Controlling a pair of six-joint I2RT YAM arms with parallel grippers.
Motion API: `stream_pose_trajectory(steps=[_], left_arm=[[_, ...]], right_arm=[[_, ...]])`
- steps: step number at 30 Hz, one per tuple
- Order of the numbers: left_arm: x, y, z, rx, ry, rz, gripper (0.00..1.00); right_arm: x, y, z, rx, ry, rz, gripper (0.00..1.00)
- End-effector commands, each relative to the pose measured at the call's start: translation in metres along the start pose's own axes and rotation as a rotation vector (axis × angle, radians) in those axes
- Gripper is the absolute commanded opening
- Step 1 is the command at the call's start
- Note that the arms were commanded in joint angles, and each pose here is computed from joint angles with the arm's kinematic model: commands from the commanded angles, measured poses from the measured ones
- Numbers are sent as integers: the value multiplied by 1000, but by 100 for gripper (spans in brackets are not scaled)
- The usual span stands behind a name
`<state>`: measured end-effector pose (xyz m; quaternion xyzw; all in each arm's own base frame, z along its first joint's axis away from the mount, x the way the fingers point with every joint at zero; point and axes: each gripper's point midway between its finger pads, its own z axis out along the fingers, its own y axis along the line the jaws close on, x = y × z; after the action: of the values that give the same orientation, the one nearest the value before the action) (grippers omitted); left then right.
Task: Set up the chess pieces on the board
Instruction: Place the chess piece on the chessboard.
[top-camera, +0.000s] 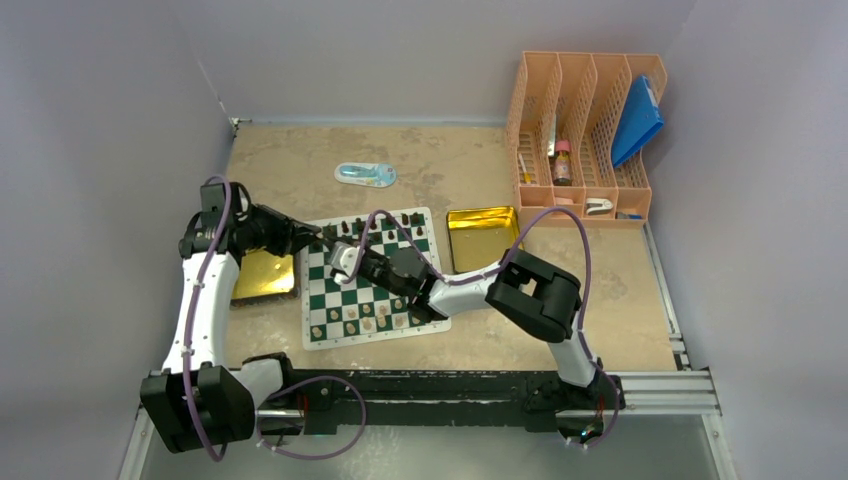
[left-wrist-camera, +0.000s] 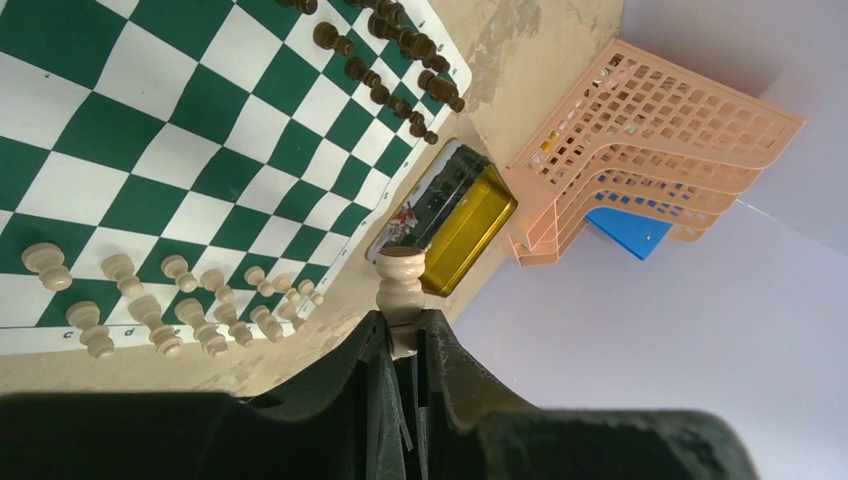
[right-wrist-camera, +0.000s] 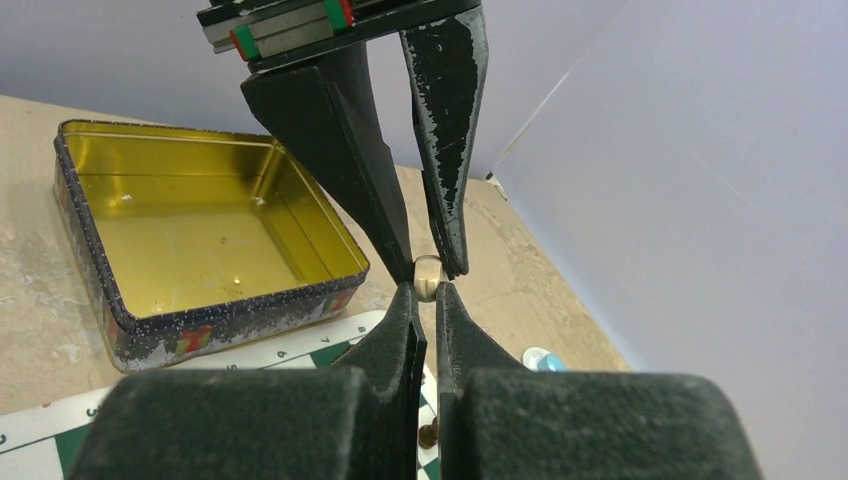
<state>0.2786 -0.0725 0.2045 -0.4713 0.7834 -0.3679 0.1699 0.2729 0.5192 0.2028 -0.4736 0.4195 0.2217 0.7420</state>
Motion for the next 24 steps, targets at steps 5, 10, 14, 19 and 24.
stream_pose_trajectory(steps=[5,10,14,19,24], left_arm=[[20,-5,-17,-5,49,-12,27],[20,-6,-19,-14,45,-14,33],[13,-5,-19,-22,5,6,41],[-21,-8,-17,-7,-185,122,55],[-48,-34,-20,60,-313,259,61]], right_arm=[[-34,-35,-10,132,-106,78,0],[-25,-35,-18,155,-80,140,0],[-20,-38,-26,188,-42,199,0],[-14,-39,-31,188,93,352,0],[-22,-27,-44,116,222,524,0]])
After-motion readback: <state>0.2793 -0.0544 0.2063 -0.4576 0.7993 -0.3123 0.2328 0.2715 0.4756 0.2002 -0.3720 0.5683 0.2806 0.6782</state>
